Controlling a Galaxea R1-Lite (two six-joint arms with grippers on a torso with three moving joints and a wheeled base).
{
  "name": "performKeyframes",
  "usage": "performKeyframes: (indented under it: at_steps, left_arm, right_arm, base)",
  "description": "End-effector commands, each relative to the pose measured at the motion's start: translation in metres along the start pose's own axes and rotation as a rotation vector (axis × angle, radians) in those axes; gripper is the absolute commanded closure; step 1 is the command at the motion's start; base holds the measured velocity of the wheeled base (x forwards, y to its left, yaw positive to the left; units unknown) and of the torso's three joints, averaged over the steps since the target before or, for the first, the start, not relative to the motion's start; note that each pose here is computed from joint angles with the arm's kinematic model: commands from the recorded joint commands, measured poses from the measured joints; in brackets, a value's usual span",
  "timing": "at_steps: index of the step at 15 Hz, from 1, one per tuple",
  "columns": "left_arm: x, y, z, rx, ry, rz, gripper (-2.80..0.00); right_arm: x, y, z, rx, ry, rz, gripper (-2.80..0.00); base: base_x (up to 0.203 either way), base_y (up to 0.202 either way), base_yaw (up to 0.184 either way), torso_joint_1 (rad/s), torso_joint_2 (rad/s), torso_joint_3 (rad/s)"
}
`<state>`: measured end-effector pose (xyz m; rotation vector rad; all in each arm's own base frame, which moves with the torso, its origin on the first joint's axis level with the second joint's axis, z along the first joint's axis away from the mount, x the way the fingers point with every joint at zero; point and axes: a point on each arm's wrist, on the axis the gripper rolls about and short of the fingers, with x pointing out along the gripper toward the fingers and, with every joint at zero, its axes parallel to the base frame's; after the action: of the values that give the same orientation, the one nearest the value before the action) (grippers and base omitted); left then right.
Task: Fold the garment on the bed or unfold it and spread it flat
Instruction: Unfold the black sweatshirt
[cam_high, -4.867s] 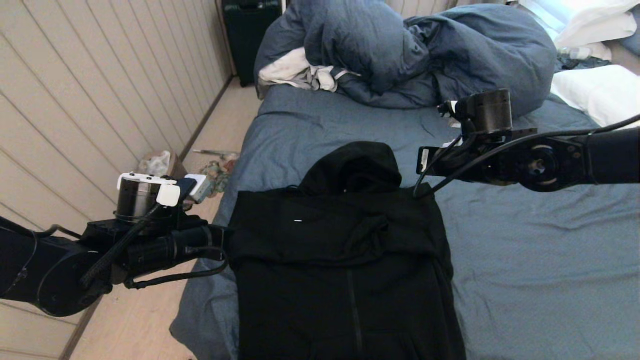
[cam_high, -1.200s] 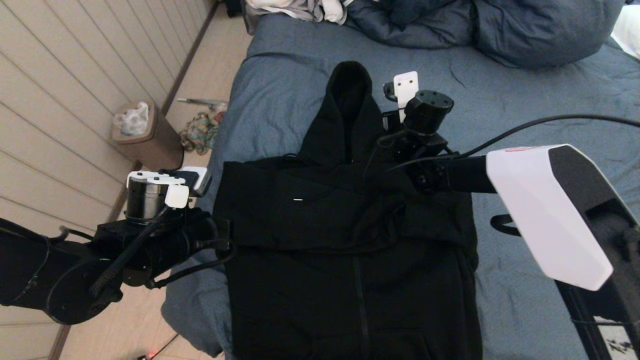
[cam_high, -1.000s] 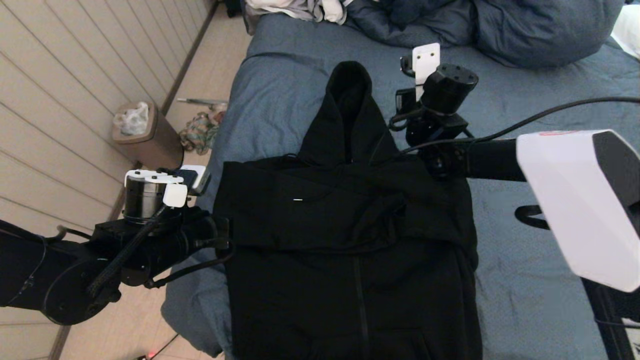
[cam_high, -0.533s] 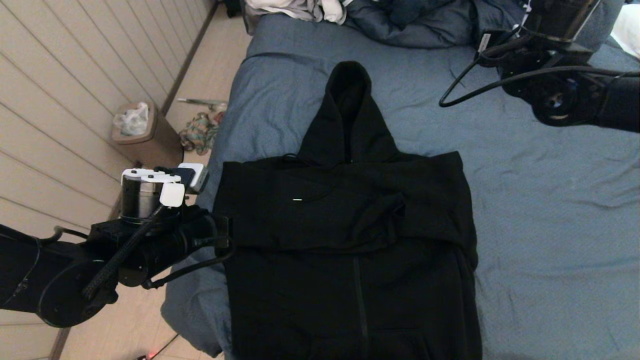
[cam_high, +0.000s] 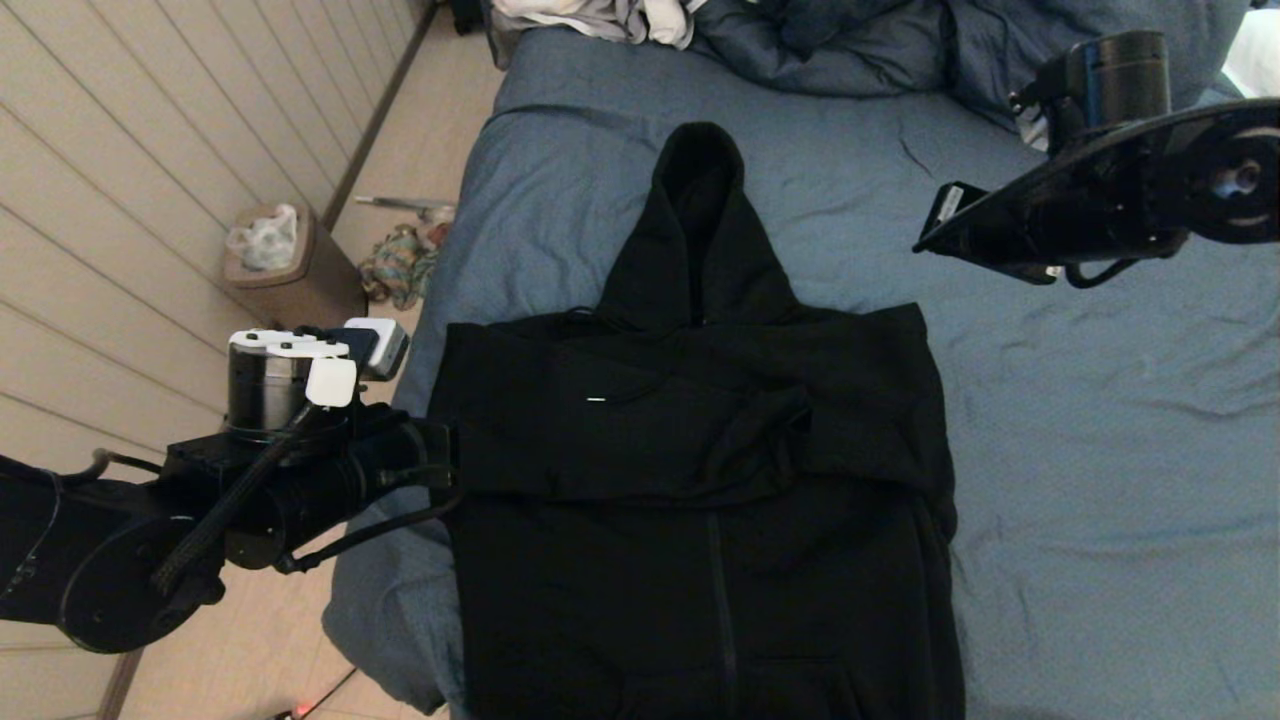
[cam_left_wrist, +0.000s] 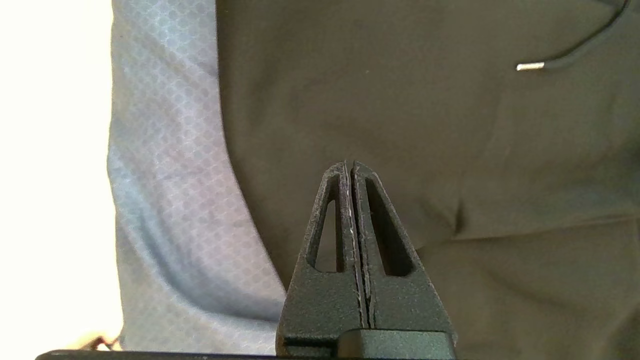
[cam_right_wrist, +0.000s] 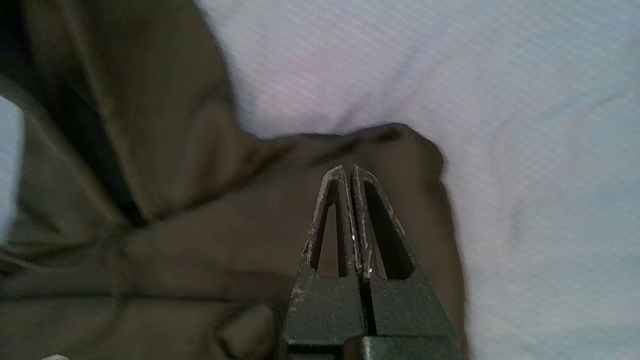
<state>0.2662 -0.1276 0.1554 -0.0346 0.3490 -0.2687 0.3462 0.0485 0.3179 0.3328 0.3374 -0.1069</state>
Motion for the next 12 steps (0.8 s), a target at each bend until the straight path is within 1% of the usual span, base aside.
performKeyframes:
  at_steps: [1, 2, 3, 4, 6, 9, 10, 12]
  left_arm:
    - [0.004, 0.0, -0.002, -0.009, 0.007, 0.001, 0.0]
    - [0.007, -0.001, -0.004, -0.011, 0.017, -0.005, 0.0]
    - [0.008, -0.001, -0.005, -0.011, 0.022, -0.009, 0.0]
    - [0.008, -0.001, -0.005, -0.011, 0.021, -0.009, 0.0]
    - [0.008, -0.001, -0.004, -0.011, 0.018, -0.01, 0.0]
    - [0.007, -0.001, -0.003, -0.013, 0.016, -0.01, 0.0]
    - [0.008, -0.001, -0.003, -0.02, 0.016, -0.01, 0.0]
    - [0.009, -0.001, -0.003, -0.025, 0.016, -0.01, 0.0]
  right_arm:
    - [-0.015, 0.002, -0.01, -0.02, -0.01, 0.063, 0.0]
    - [-0.018, 0.003, -0.012, -0.044, -0.042, 0.117, 0.0]
    - [-0.017, 0.002, -0.018, -0.086, -0.055, 0.149, 0.0]
    - [-0.014, 0.002, -0.024, -0.122, -0.074, 0.169, 0.0]
    - [-0.012, 0.001, -0.032, -0.146, -0.1, 0.185, 0.0]
    - [-0.016, 0.006, -0.041, -0.167, -0.112, 0.216, 0.0]
    - [-0.014, 0.008, -0.043, -0.186, -0.11, 0.218, 0.0]
    - [-0.013, 0.019, -0.056, -0.227, -0.081, 0.253, 0.0]
  base:
    - [0.0, 0.0, 0.0, 0.0, 0.0, 0.0]
    - [0.0, 0.0, 0.0, 0.0, 0.0, 0.0]
    - [0.0, 0.0, 0.0, 0.0, 0.0, 0.0]
    - [0.0, 0.0, 0.0, 0.0, 0.0, 0.0]
    - [0.0, 0.0, 0.0, 0.0, 0.0, 0.0]
    - [0.0, 0.0, 0.0, 0.0, 0.0, 0.0]
    - [0.0, 0.0, 0.0, 0.0, 0.0, 0.0]
    - [0.0, 0.0, 0.0, 0.0, 0.0, 0.0]
